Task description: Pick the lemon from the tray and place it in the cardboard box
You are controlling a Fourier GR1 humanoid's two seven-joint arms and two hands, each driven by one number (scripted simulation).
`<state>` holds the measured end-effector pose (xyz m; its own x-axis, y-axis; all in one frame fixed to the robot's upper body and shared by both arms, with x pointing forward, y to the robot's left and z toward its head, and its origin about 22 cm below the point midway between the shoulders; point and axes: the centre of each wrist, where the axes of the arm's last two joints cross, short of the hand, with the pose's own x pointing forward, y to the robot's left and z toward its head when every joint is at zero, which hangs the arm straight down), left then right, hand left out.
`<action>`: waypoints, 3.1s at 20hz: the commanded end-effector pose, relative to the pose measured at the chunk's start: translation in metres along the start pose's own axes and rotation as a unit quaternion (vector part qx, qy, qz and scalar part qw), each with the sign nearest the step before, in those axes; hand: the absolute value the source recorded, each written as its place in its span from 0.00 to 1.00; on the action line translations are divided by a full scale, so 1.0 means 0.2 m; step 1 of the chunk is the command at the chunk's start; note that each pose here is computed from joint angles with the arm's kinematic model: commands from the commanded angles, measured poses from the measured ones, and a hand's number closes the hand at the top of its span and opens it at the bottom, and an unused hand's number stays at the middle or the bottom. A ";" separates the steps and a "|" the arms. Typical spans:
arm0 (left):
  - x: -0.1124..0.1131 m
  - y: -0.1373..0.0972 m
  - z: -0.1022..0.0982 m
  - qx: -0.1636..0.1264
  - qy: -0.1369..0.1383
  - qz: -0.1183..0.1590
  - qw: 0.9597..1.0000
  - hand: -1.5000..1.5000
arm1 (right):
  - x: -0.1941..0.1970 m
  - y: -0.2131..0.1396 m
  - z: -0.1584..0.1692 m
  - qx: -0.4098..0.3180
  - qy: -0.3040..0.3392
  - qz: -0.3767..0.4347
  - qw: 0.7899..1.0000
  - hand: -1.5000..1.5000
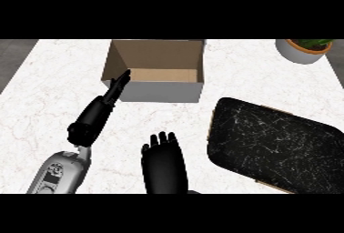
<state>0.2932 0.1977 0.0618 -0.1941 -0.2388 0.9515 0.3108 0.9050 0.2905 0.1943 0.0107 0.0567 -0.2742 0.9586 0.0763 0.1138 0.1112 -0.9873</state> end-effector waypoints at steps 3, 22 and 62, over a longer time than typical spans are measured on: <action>-0.08 -0.01 0.03 -0.011 0.047 0.015 0.999 0.50 | 0.18 -0.24 0.10 -0.049 -0.026 -0.027 0.998 1.00; -0.05 -0.01 0.01 -0.005 0.046 0.008 0.999 0.50 | 0.21 -0.73 -0.12 -0.164 0.045 -0.125 0.978 1.00; -0.02 -0.04 0.00 -0.024 0.028 0.009 0.999 0.50 | -0.24 -0.23 -0.97 -0.076 0.187 -0.221 0.954 0.00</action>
<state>0.2918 0.1902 0.0655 -0.2088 -0.2415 0.9477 0.3186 0.8994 0.2993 0.3823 0.0200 0.1490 0.0140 0.8726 0.4883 0.2032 0.4756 -0.8559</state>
